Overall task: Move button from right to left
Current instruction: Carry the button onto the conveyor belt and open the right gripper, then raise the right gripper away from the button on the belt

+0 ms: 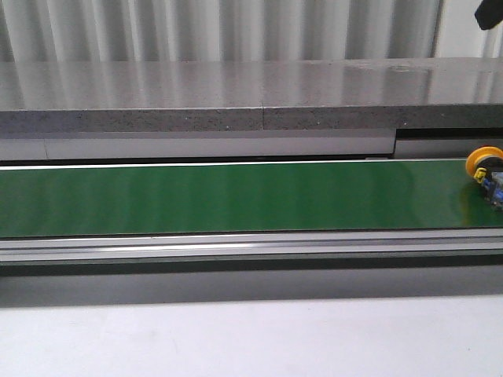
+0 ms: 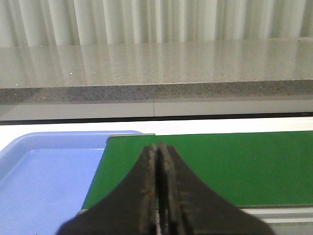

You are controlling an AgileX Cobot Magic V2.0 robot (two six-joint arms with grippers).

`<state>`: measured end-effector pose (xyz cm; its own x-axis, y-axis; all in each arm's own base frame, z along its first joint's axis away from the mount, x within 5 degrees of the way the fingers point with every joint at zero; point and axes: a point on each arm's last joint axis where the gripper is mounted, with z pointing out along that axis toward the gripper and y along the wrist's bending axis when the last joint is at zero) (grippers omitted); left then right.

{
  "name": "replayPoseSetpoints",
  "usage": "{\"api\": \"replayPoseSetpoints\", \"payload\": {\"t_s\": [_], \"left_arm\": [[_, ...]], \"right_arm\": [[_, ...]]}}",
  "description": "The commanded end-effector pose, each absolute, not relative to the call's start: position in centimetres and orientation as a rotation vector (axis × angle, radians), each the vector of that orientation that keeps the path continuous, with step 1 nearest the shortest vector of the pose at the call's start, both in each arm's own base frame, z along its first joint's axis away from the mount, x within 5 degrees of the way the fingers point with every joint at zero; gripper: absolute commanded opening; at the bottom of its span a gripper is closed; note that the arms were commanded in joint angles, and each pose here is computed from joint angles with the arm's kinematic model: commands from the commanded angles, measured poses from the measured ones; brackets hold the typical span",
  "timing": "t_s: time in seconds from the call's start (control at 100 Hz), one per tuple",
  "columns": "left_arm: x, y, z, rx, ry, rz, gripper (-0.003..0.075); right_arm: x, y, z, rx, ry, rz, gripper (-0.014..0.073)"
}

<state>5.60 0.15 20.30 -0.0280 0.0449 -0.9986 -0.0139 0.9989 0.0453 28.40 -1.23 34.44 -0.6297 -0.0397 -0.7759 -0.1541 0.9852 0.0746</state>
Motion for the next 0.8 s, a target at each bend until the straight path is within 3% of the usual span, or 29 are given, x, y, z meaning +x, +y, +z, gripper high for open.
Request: {"api": "replayPoseSetpoints", "payload": {"t_s": [0.0, 0.54, 0.63, 0.79], "left_arm": [[5.4, 0.0, 20.4, 0.029, 1.502, 0.023, -0.002], [5.4, 0.0, 20.4, 0.029, 1.502, 0.023, -0.002], [5.4, 0.0, 20.4, 0.029, 1.502, 0.023, -0.002], [5.4, 0.0, 20.4, 0.029, 1.502, 0.023, -0.002]], "right_arm": [[26.2, -0.6, 36.8, -0.181, 2.088, 0.071, 0.0607], [13.3, -0.1, 33.8, -0.107, 1.777, -0.047, 0.0578], [11.9, 0.0, 33.2, -0.107, 1.751, -0.05, 0.047], [10.6, 0.2, 32.3, -0.114, 1.744, -0.048, 0.0118]]}}
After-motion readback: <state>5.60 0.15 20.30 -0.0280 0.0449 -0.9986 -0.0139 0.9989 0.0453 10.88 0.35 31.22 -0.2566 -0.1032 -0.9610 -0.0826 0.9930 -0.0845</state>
